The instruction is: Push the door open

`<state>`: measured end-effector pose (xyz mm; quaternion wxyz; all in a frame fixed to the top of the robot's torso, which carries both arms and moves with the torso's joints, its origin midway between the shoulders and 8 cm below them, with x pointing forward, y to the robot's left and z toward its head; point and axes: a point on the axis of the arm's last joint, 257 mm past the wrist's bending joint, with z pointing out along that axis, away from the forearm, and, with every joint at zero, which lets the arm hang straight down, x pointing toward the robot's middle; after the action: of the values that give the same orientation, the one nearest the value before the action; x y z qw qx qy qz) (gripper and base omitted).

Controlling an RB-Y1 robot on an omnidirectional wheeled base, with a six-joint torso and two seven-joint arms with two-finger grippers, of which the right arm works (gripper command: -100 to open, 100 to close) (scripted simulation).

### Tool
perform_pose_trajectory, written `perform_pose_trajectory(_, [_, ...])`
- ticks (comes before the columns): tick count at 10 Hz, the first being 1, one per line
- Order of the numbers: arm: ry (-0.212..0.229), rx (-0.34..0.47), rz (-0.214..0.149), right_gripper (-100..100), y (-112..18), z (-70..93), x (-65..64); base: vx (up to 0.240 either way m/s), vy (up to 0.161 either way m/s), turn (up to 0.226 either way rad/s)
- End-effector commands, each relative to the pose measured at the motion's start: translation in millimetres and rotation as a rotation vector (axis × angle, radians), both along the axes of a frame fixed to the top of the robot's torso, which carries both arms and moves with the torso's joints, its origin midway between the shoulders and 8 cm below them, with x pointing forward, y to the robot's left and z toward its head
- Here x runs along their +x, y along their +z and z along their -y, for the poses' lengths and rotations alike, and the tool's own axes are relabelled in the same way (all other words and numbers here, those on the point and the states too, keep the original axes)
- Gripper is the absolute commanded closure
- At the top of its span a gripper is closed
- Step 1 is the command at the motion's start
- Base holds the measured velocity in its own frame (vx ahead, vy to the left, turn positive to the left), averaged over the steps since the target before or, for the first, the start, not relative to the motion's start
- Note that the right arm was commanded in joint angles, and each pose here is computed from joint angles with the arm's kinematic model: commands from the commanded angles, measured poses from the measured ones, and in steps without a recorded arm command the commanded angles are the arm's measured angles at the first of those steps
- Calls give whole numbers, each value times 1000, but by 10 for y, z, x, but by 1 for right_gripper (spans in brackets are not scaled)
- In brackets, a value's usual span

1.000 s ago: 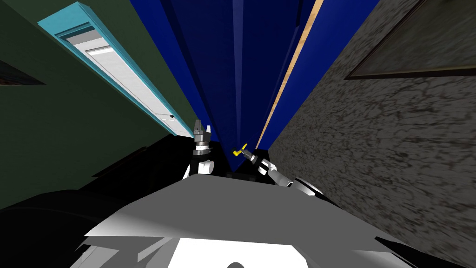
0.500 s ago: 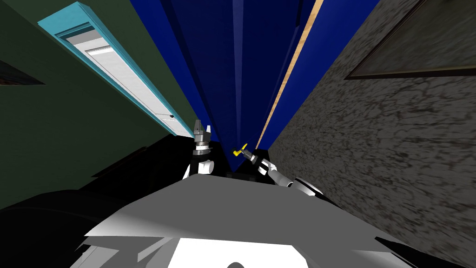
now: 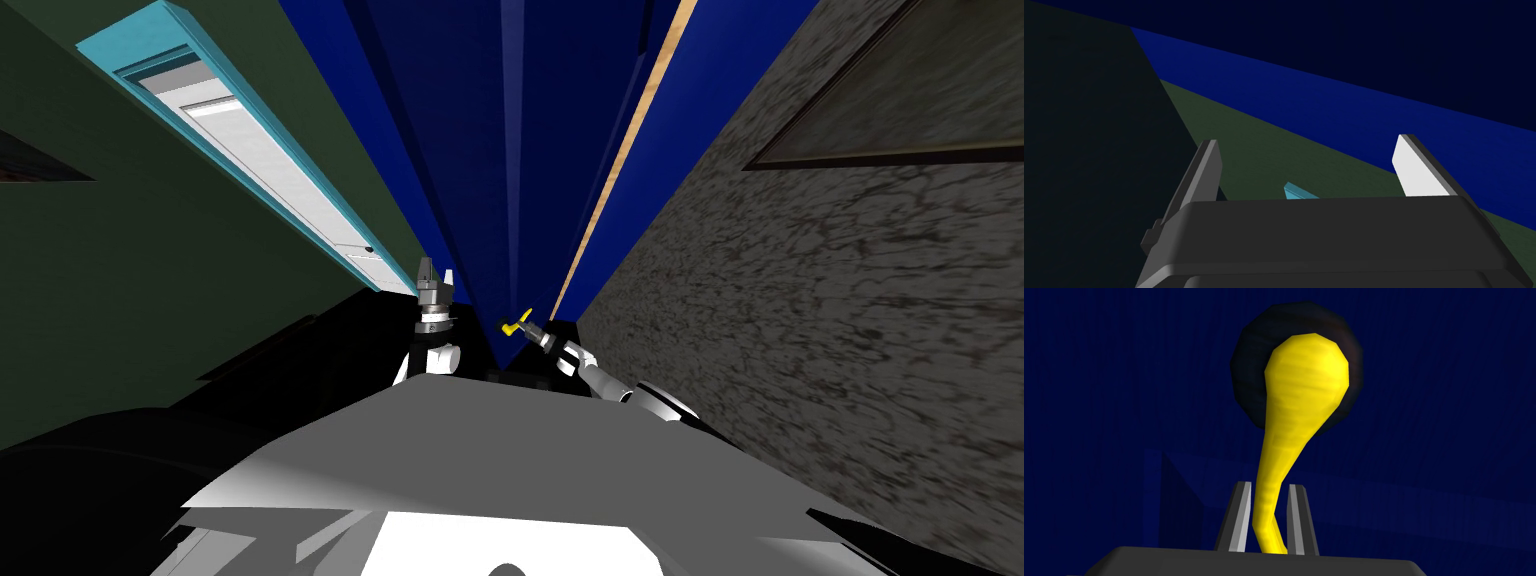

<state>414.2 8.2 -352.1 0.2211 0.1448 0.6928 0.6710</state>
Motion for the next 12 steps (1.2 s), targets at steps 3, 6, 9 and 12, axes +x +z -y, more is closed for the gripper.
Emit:
perform_pose_trajectory(3, [10,2,-3,100,-18,-19,-51,0,0,0])
perform_pose_trajectory(6, [10,2,-3,100,-18,-19,-51,0,0,0])
perform_pose_trajectory(9, [29,1,-2,100,-13,15,-84,0,0,0])
perform_pose_trajectory(12, [29,1,-2,100,-13,15,-84,0,0,0])
